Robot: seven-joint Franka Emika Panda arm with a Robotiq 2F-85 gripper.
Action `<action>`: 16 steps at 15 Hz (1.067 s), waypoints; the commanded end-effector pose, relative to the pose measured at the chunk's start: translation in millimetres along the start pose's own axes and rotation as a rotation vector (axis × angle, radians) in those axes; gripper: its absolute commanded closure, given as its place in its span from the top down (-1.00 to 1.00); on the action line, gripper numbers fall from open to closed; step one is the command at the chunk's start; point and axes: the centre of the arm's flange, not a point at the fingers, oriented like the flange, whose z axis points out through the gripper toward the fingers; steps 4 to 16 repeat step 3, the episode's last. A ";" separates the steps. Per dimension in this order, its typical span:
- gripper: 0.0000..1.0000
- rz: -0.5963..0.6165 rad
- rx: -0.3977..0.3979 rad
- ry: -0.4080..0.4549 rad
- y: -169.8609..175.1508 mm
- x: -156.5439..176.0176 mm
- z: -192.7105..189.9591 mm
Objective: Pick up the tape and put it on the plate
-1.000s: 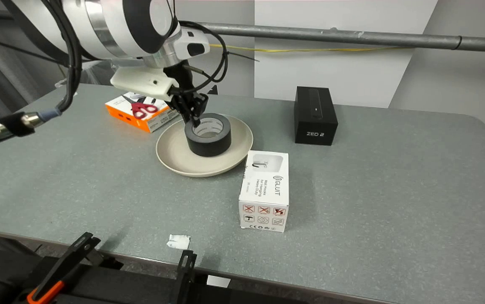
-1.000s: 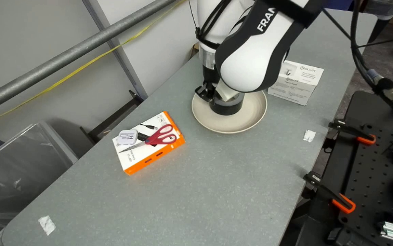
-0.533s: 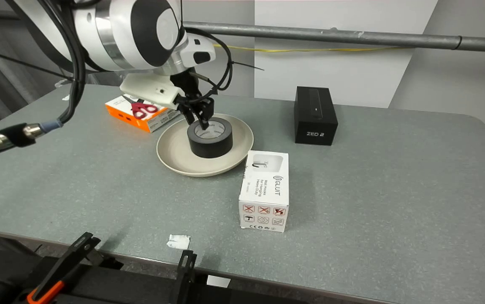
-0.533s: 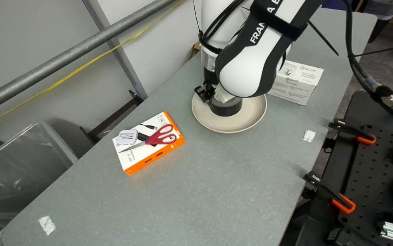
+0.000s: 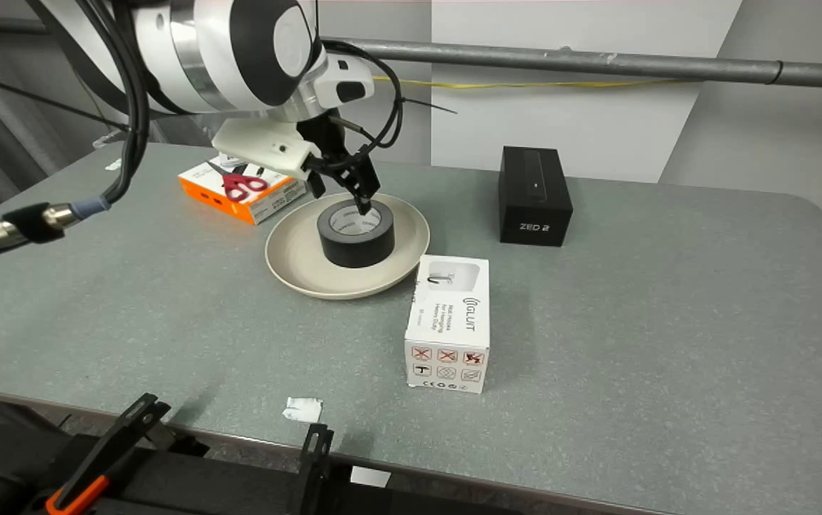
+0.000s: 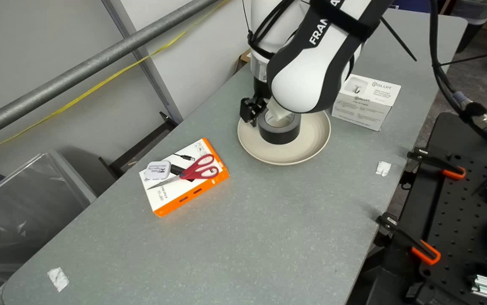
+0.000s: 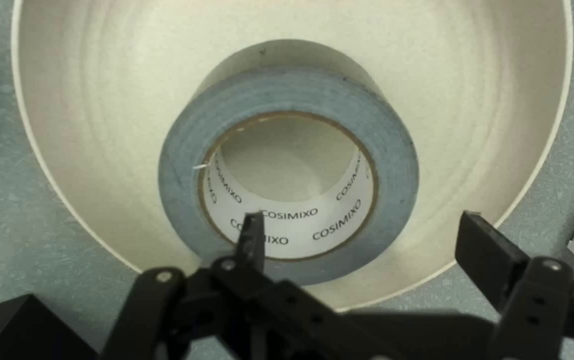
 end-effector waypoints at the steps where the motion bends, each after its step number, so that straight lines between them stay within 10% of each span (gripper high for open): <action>1: 1.00 -0.001 -0.003 -0.006 -0.3 0.6 0.0; 16: 1.00 -0.001 -0.004 -0.008 -1.2 1.9 -0.6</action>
